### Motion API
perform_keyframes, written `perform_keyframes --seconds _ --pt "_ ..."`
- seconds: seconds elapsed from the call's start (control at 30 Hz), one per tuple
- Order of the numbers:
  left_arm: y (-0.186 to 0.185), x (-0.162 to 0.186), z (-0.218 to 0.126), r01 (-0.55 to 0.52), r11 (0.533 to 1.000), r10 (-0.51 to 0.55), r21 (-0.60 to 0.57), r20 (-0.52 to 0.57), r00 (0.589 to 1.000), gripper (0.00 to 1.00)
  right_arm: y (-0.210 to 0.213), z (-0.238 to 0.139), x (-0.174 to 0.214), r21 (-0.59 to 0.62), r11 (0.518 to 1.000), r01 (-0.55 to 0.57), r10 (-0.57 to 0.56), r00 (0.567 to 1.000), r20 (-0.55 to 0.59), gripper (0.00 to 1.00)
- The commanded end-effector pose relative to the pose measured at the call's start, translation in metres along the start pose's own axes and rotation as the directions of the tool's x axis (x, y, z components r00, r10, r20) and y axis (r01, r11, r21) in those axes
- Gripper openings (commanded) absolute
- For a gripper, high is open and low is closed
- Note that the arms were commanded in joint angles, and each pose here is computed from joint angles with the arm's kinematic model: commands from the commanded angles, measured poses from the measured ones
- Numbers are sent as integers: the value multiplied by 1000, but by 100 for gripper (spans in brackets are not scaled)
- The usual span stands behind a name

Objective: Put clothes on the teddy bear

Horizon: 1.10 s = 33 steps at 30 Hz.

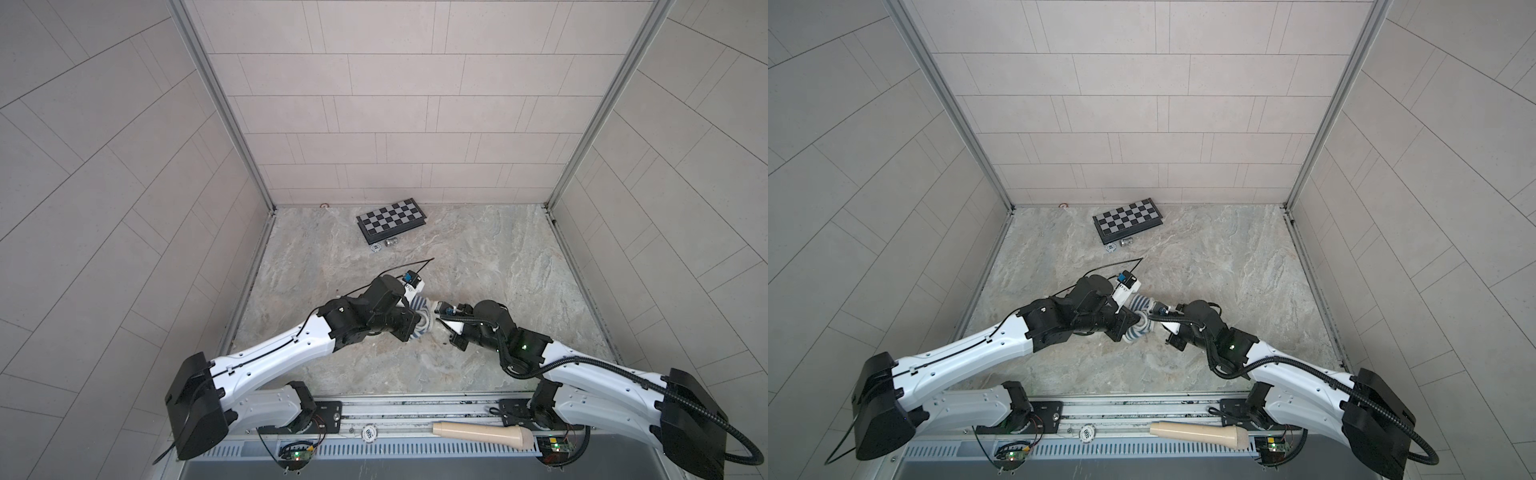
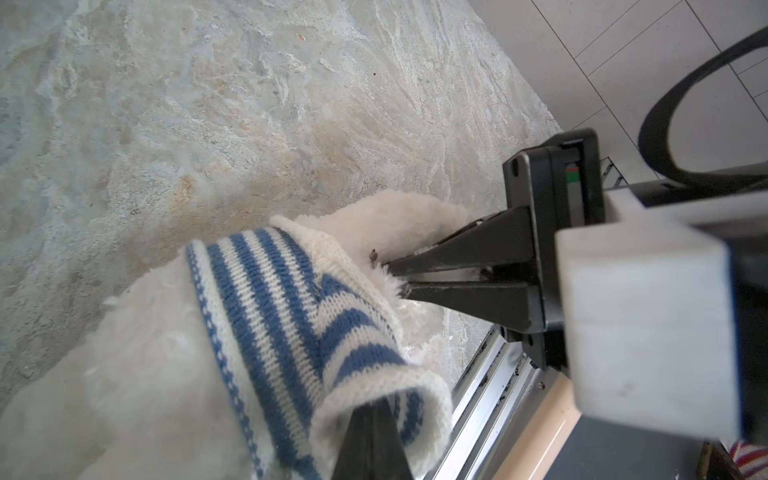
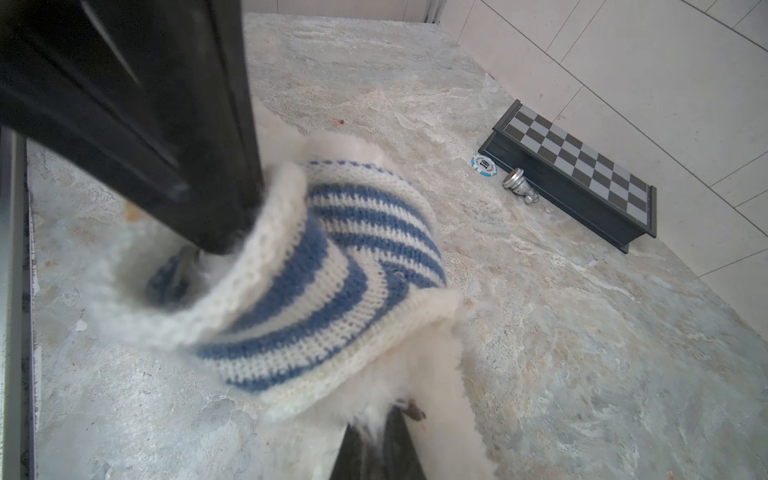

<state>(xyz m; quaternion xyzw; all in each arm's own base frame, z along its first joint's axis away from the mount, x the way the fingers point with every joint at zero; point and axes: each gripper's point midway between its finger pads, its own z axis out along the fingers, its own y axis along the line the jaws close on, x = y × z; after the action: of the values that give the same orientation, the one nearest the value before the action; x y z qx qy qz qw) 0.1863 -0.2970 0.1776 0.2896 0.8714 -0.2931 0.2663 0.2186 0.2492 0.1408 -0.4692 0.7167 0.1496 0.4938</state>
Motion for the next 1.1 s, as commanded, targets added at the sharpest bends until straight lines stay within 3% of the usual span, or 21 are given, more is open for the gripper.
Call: perform_keyframes --seconds 0.0,0.17,0.37,0.63,1.07 --pt "1 -3 0 -38 999 38 -31 -10 999 0 1 -4 -18 -3 1000 31 -31 997 68 0" --pt "7 5 8 -85 993 80 -84 -58 995 1 2 -3 -20 -7 999 34 -34 997 73 0" --pt "11 14 12 -130 984 120 -121 -92 988 18 2 -3 -20 -3 1000 29 -29 998 64 0" --pt "16 20 21 -186 966 167 -177 -118 979 30 1 -1 -23 -6 1000 6 -5 998 70 0" --pt "31 27 45 -181 960 175 -214 -48 983 33 8 3 -24 -38 997 -65 70 990 126 0"
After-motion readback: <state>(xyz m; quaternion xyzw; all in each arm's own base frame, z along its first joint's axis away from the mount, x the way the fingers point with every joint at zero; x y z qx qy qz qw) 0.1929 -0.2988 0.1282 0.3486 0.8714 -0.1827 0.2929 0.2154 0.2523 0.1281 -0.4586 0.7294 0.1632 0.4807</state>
